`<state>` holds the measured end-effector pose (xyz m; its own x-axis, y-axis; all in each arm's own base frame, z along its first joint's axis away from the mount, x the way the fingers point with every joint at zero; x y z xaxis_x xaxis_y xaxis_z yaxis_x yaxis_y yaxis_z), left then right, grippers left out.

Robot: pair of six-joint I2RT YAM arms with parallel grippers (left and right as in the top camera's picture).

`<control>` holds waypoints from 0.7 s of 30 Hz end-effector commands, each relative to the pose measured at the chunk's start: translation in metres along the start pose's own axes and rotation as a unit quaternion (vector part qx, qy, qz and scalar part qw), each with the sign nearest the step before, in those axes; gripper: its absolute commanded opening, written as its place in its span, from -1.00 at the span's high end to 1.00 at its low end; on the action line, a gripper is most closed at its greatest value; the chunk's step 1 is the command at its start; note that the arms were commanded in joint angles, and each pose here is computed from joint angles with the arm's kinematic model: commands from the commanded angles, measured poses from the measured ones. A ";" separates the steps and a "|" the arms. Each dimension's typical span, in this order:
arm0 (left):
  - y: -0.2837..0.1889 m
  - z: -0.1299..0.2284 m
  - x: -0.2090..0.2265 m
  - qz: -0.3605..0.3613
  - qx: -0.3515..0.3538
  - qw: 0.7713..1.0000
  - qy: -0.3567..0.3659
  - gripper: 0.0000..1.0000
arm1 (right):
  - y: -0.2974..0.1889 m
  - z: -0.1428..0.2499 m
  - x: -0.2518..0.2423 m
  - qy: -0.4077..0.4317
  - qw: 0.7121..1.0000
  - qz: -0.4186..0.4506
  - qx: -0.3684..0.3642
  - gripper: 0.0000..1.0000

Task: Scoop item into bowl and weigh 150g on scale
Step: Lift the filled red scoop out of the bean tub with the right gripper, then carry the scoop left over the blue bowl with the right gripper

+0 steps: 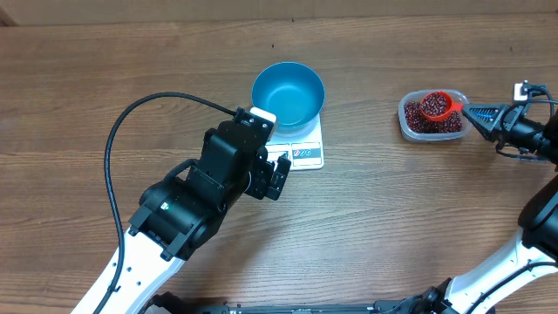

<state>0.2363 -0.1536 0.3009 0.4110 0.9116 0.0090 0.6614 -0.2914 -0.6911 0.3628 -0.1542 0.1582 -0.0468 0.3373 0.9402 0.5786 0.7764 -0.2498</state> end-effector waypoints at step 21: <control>-0.005 -0.001 0.003 -0.004 -0.009 1.000 -0.007 -1.00 | 0.034 0.012 0.020 0.017 0.998 -0.057 0.037 0.93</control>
<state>0.2363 -0.1536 0.3009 0.4110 0.9116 0.0090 0.6614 -0.2914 -0.6911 0.3662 -0.1323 0.1644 -0.0526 0.2595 0.9643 0.5411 0.8190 -0.1908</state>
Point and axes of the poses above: each gripper's point midway between its finger pads, its own y axis out along the fingers, its own x axis along the line the jaws close on, z = x × y, the point moved 7 cm from there along -y, back along the fingers, and after that the axes turned 1 degree about y, right-handed, at the moved point
